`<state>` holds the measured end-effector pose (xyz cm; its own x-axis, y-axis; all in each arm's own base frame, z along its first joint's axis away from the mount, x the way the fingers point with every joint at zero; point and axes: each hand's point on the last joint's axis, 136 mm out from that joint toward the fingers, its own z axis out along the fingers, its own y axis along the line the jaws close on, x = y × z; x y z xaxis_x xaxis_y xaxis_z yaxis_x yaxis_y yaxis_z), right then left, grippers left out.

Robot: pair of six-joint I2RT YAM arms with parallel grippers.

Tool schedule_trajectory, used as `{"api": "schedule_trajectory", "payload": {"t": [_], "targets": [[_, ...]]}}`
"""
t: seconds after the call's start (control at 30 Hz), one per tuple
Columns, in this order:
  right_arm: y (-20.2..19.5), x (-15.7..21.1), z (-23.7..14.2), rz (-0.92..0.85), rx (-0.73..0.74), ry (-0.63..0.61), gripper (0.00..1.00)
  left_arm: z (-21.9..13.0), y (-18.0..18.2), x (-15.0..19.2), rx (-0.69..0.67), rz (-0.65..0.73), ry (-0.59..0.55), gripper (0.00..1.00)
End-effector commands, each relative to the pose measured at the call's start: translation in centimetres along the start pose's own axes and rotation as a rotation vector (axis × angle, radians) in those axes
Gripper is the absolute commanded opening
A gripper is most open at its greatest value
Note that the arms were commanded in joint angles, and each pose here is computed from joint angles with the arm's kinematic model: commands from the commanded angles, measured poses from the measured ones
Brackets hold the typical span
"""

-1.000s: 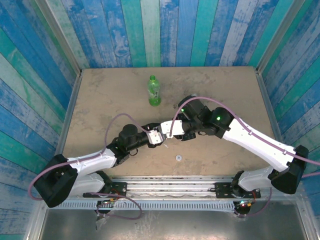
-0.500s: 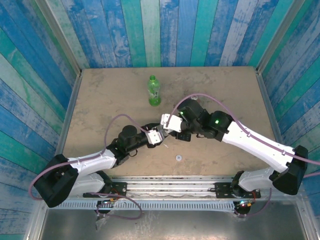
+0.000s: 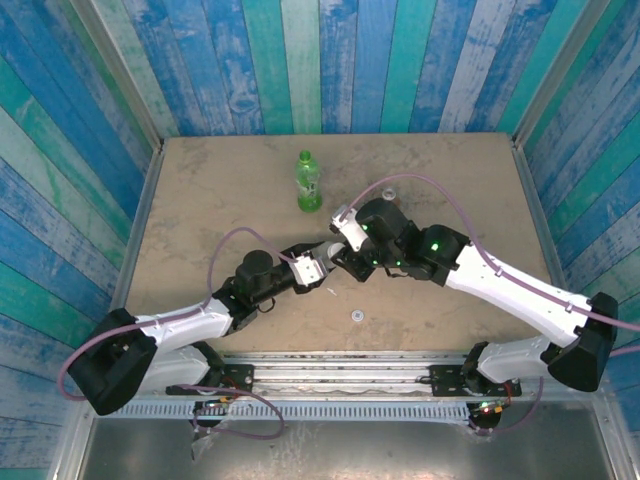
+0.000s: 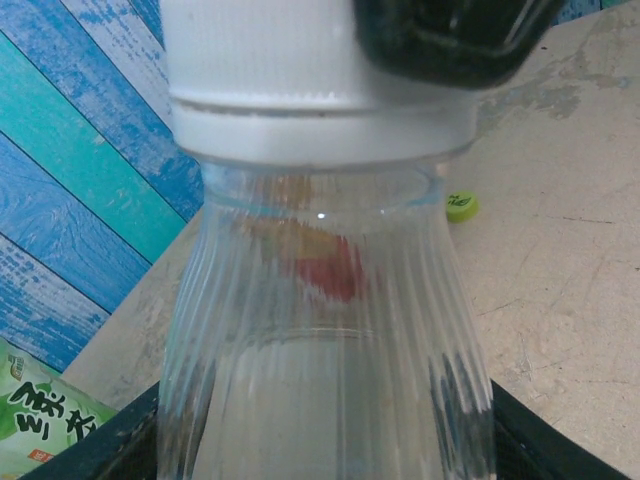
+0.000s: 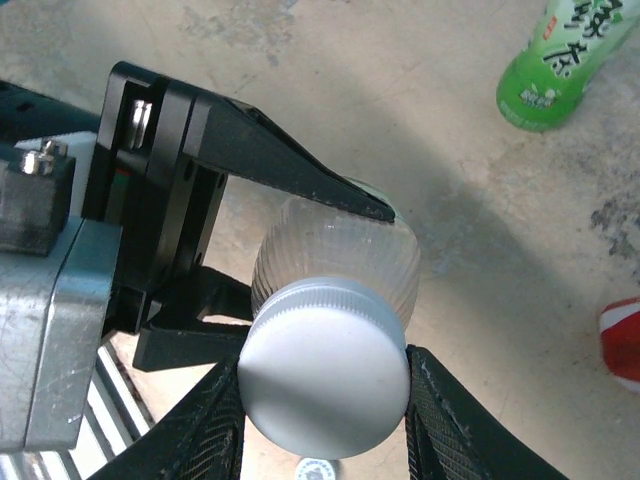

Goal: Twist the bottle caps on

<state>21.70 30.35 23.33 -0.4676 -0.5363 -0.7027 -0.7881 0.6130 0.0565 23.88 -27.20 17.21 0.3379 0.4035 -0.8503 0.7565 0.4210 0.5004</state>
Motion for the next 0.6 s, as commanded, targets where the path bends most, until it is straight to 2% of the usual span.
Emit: {"api": "schedule_trajectory", "payload": {"t": [0.0,0.07,0.1,0.27,0.37,0.57], "targets": [[-0.4,0.6,-1.1,-0.141,0.007,0.005,0.39,-0.2,0.4,-1.8,-0.017,0.025,-0.077,0.33],[0.0,0.6,-2.2,-0.326,-0.017,-0.021,0.54,0.0,-0.1,-1.7,0.011,0.019,-0.076,0.33],[0.3,0.6,-2.7,-0.393,-0.029,-0.038,0.57,0.0,-0.5,-1.6,0.027,0.017,-0.076,0.33],[2.4,1.2,-4.6,-0.787,-0.126,-0.118,0.61,0.2,-1.5,-1.6,0.095,0.006,-0.072,0.33],[2.2,0.6,-4.8,-0.882,-0.108,-0.115,0.61,0.2,-1.7,-1.6,0.104,0.003,-0.071,0.33],[1.9,0.3,-3.5,-0.955,-0.119,-0.044,0.60,0.2,-1.7,-1.9,0.114,0.007,-0.078,0.33]]}}
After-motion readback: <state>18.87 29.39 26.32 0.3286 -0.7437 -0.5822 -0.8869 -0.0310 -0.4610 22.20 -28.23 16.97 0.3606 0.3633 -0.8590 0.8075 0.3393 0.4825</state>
